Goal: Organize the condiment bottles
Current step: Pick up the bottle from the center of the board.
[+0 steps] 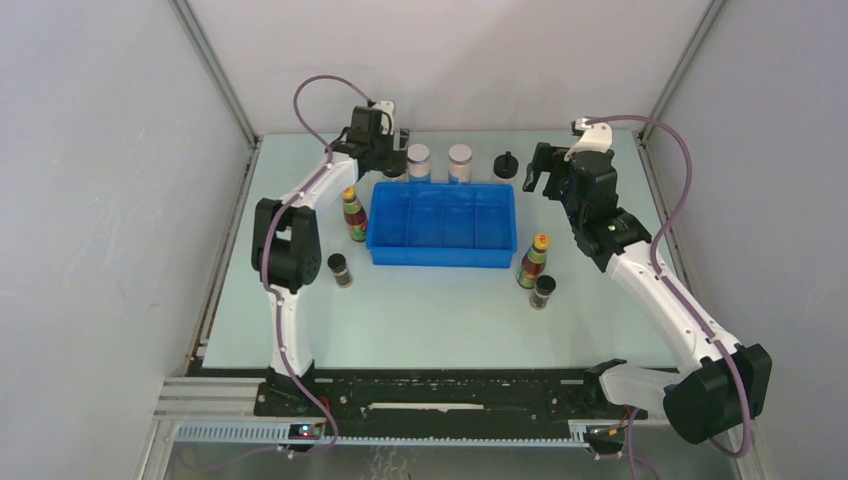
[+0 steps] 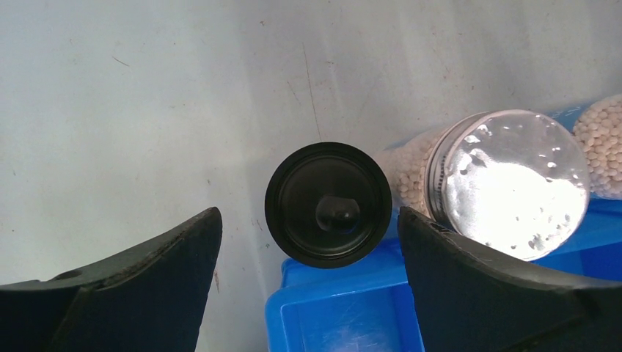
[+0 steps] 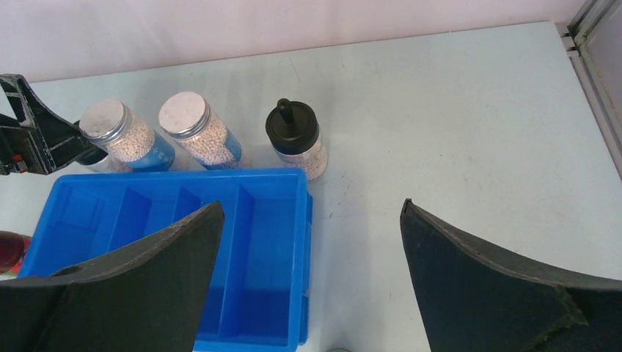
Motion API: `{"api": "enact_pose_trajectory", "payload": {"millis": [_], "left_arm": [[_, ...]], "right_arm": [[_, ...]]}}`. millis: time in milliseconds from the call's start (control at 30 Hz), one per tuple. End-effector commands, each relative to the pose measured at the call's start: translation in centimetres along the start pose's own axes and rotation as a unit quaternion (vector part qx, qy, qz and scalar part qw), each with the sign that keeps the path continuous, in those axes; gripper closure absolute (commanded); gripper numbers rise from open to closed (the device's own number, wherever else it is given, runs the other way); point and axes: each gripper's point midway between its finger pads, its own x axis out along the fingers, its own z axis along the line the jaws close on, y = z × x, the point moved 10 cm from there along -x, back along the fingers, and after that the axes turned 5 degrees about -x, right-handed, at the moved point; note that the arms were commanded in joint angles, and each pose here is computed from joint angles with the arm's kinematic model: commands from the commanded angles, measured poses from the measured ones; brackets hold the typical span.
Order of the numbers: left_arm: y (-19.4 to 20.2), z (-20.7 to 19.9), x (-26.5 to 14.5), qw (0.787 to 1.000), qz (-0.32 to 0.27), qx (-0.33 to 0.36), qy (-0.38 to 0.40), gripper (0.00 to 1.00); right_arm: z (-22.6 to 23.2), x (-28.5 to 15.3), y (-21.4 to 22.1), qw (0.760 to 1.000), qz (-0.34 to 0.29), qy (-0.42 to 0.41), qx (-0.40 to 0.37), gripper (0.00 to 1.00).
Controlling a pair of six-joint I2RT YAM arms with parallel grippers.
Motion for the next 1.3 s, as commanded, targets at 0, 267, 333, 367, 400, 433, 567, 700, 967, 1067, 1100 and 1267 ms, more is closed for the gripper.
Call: {"api": "enact_pose_trajectory", "payload": {"millis": [0,267,333,367,400,433,567,700,967,1067,1100,1267], "left_arm": [[-1.9,-0.6,0.1,0.999,-0.034,0.012,0.01,0.06],[-1.9,-1.0,0.7,0.999,-0.035,0.016,0.013,0.07],[-2.1,-1.0,0.7,0.999,-0.037,0.019,0.014,0.07],[-2.1,-1.1,0.7,0.999,-0.038,0.02,0.014,0.07],[-2.1,-1.2,0.8,0.999,-0.039,0.021,0.015,0.07],[-2.1,-1.2,0.8,0.999,-0.039,0.023,0.015,0.08],[-2.2,-1.5,0.9,0.999,-0.044,0.028,0.015,0.09],[-2.1,-1.6,1.1,0.998,-0.044,0.029,0.015,0.11],[-2.1,-1.7,1.2,0.998,-0.046,0.029,0.015,0.19],[-2.1,-1.6,1.3,0.998,-0.045,0.029,0.013,0.28],[-2.1,-1.7,1.3,0.998,-0.046,0.028,0.014,0.34],[-1.9,-1.6,1.5,0.999,-0.041,0.027,0.011,0.72]], "right_arm": [[0.4,0.3,-0.6,1.0,-0.017,-0.003,0.007,0.0],[0.4,0.5,-0.5,1.0,-0.017,-0.001,0.005,0.0],[0.4,0.6,-0.5,1.0,-0.018,-0.002,0.004,0.0],[0.5,0.7,-0.4,1.0,-0.017,-0.002,0.004,0.0],[0.5,0.7,-0.4,1.0,-0.017,-0.002,0.004,0.0],[0.5,0.7,-0.4,1.0,-0.016,-0.002,0.004,0.0],[0.5,0.8,-0.3,1.0,-0.014,-0.002,0.003,0.0],[0.5,0.8,-0.3,1.0,-0.014,-0.001,0.002,0.0],[0.5,0.8,-0.3,1.0,-0.014,-0.001,0.003,0.0],[0.5,0.8,-0.3,1.0,-0.014,-0.002,0.003,0.0],[0.5,0.8,-0.3,1.0,-0.014,-0.002,0.003,0.0],[0.5,0.8,-0.2,1.0,-0.013,-0.002,0.003,0.01]]}}
